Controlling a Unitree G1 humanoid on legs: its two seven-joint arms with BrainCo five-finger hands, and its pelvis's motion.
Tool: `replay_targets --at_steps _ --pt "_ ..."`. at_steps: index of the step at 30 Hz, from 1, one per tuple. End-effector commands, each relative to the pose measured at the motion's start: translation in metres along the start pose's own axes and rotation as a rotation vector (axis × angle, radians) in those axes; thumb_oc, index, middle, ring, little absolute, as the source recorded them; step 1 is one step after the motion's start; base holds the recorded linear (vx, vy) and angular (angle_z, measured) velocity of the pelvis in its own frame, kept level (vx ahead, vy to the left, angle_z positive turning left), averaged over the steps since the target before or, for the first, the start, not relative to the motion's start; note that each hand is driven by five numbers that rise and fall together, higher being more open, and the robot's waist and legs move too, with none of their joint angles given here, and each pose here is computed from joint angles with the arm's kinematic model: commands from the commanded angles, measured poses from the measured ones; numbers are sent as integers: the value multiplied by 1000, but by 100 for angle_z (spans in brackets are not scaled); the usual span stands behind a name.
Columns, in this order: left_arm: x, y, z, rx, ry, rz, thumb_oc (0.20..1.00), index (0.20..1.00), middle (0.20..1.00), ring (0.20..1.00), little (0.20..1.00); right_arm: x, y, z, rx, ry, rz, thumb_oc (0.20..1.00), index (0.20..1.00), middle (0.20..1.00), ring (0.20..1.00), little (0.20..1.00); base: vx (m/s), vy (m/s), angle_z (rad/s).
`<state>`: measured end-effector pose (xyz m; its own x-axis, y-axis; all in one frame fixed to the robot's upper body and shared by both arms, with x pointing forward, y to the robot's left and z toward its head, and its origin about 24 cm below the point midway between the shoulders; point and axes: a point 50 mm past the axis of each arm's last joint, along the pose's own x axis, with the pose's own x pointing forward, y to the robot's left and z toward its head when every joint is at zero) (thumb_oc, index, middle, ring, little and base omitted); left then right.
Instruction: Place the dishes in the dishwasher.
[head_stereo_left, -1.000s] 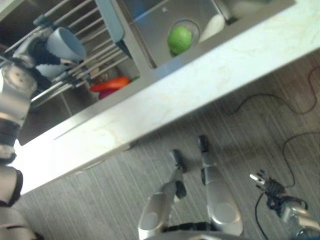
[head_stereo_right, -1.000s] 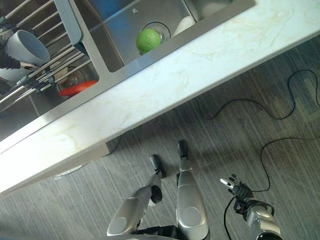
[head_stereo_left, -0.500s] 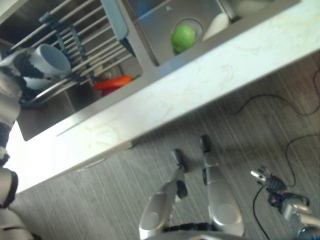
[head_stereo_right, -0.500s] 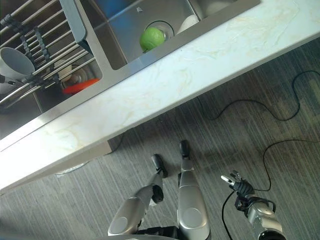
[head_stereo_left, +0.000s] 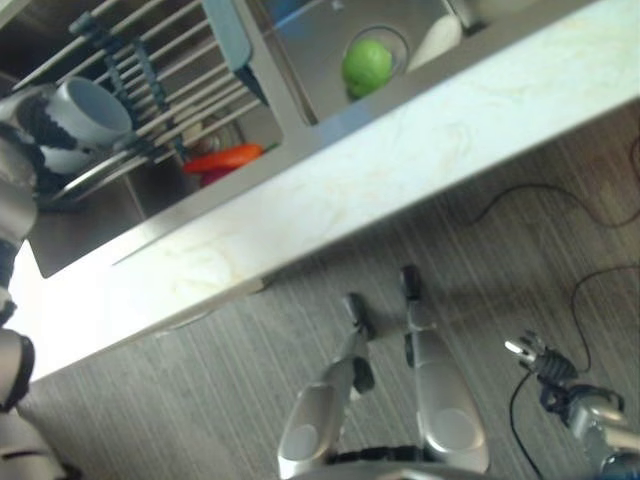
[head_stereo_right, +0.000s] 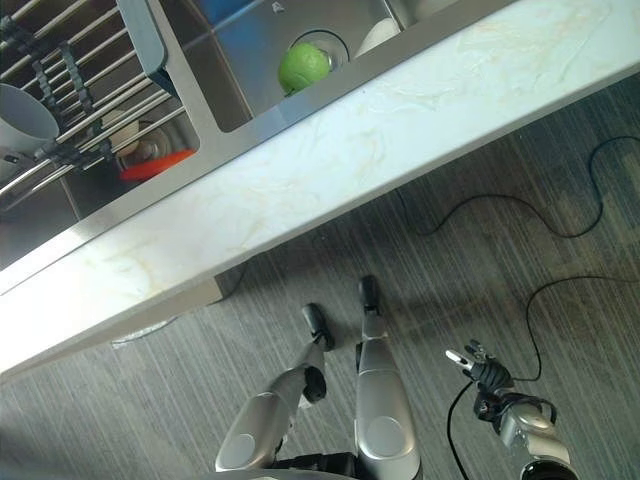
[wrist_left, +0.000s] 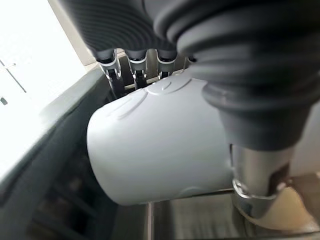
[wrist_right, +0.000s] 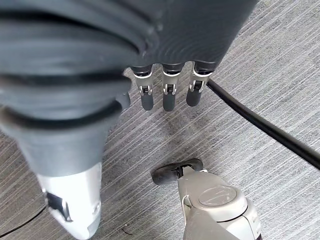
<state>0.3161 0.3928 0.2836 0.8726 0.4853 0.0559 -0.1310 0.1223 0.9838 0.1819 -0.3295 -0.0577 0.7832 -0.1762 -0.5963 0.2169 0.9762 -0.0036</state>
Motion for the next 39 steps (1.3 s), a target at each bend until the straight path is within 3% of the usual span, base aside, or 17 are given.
replay_targets --at_steps 1,8,9,10,11,16,21,30,31,35,39 --pt "2 -29 -15 90 66 -133 1000 1000 1000 1000 1000 -12 -9 -13 -12 28 -18 1000 1000 1000 1000 1000 0 0 0" --pt "2 -30 -13 102 67 -153 1000 1000 1000 1000 1000 -10 -5 -11 -3 18 -9 1000 1000 1000 1000 1000 -12 -7 2" --pt "2 -33 -14 115 72 -195 711 711 711 711 711 -10 -5 -10 -1 17 -9 1000 1000 1000 1000 1000 -23 -7 5" --pt "2 -35 -14 133 73 -219 576 576 576 576 576 -10 -5 -10 0 16 -9 1000 1000 1000 1000 1000 -22 1 4" --pt "2 -39 -14 169 69 -258 200 200 200 200 200 -10 -6 -9 3 17 -11 1000 1000 1000 1000 1000 -17 10 3" --pt "1 -36 -2 245 -25 -260 200 200 200 200 200 -9 -8 -6 -1 8 -8 1000 1000 1000 1000 1000 -7 2 0" --pt "-2 -23 15 121 -167 -122 200 200 200 200 200 -10 -8 -9 8 10 -10 1000 1000 1000 1000 1000 -7 -6 1" --pt "-23 30 45 0 -431 486 200 200 200 200 200 -10 4 -29 47 25 -1 1000 1000 1000 1000 1000 -44 -55 9" --pt "-30 42 46 -11 -465 642 200 200 200 200 200 -11 7 -34 68 36 -1 1000 1000 1000 1000 1000 -53 -98 14" --pt "-49 67 41 -29 -476 1005 200 200 200 200 200 -10 17 -47 115 62 1 1000 1000 1000 1000 1000 -43 -107 16" --pt "-62 77 33 14 -464 1218 200 200 200 200 200 -11 23 -55 153 89 -9 1000 1000 1000 1000 1000 -3 -95 16"
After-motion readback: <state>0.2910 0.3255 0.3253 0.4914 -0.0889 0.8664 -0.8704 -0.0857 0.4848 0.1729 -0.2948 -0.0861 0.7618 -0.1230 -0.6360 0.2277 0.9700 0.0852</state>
